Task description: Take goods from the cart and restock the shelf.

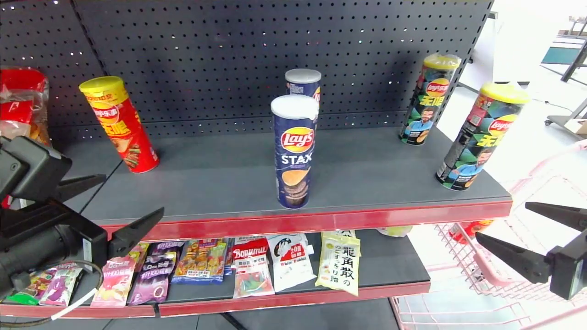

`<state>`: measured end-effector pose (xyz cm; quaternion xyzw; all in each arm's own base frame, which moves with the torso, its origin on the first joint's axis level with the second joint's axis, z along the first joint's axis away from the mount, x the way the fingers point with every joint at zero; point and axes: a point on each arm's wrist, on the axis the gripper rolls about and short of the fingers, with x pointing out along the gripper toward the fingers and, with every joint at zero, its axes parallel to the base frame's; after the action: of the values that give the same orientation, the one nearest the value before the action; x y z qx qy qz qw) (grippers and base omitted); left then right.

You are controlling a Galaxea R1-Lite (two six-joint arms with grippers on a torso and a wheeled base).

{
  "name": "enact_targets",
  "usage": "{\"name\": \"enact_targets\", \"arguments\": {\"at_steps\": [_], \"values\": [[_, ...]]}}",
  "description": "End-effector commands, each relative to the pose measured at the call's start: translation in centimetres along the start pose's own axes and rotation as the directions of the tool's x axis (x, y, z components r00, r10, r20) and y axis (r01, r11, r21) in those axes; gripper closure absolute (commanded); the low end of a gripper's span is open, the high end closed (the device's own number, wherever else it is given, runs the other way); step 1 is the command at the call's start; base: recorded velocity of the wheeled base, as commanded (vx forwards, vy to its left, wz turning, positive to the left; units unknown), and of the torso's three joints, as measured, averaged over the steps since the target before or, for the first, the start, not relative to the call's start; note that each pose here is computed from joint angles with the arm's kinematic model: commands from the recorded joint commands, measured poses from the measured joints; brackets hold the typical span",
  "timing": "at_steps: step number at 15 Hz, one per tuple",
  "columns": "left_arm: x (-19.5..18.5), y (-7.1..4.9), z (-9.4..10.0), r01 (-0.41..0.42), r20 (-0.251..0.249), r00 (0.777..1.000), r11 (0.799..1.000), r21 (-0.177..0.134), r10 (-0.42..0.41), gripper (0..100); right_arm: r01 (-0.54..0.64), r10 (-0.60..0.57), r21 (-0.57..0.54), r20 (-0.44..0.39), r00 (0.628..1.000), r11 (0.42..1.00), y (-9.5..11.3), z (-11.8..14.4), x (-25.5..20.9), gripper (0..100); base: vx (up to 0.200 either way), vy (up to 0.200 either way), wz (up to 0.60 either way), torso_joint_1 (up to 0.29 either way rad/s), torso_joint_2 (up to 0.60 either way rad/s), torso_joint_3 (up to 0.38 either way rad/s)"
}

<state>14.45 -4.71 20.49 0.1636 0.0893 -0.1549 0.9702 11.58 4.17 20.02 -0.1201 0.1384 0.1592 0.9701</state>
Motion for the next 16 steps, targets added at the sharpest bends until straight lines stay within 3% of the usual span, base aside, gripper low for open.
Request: {"name": "enact_targets", "arguments": {"at_steps": [1,13,14,16], "values": [[-0.2,-0.1,-0.2,0.000,-0.003,1.000,1.000,0.000,0.000,0,-0.001,0.001,-0.001,-0.003,1.000,1.000,0.0,-0.1,0.0,0,0.000,-0.200,0.00,0.012,0.00,-0.002],[-0.8,0.0,-0.5,-0.011,0.003,1.000,1.000,0.001,0.011,0,0.001,-0.001,-0.001,-0.007,1.000,1.000,0.0,-0.3,0.1,0,0.000,-0.200,0.00,0.001,0.00,0.004],[-0.8,0.0,-0.5,-0.010,0.005,1.000,1.000,0.014,0.010,0,-0.001,0.001,-0.001,-0.010,1.000,1.000,0.1,-0.3,0.1,0,0.000,-0.200,0.00,0.002,0.00,0.007],[-1.4,0.0,-0.3,0.003,0.032,0.999,1.000,0.016,-0.004,0,-0.003,0.003,-0.003,-0.019,1.000,1.000,0.1,-0.7,0.1,0,0.000,0.000,0.00,0.000,0.00,0.000]]}}
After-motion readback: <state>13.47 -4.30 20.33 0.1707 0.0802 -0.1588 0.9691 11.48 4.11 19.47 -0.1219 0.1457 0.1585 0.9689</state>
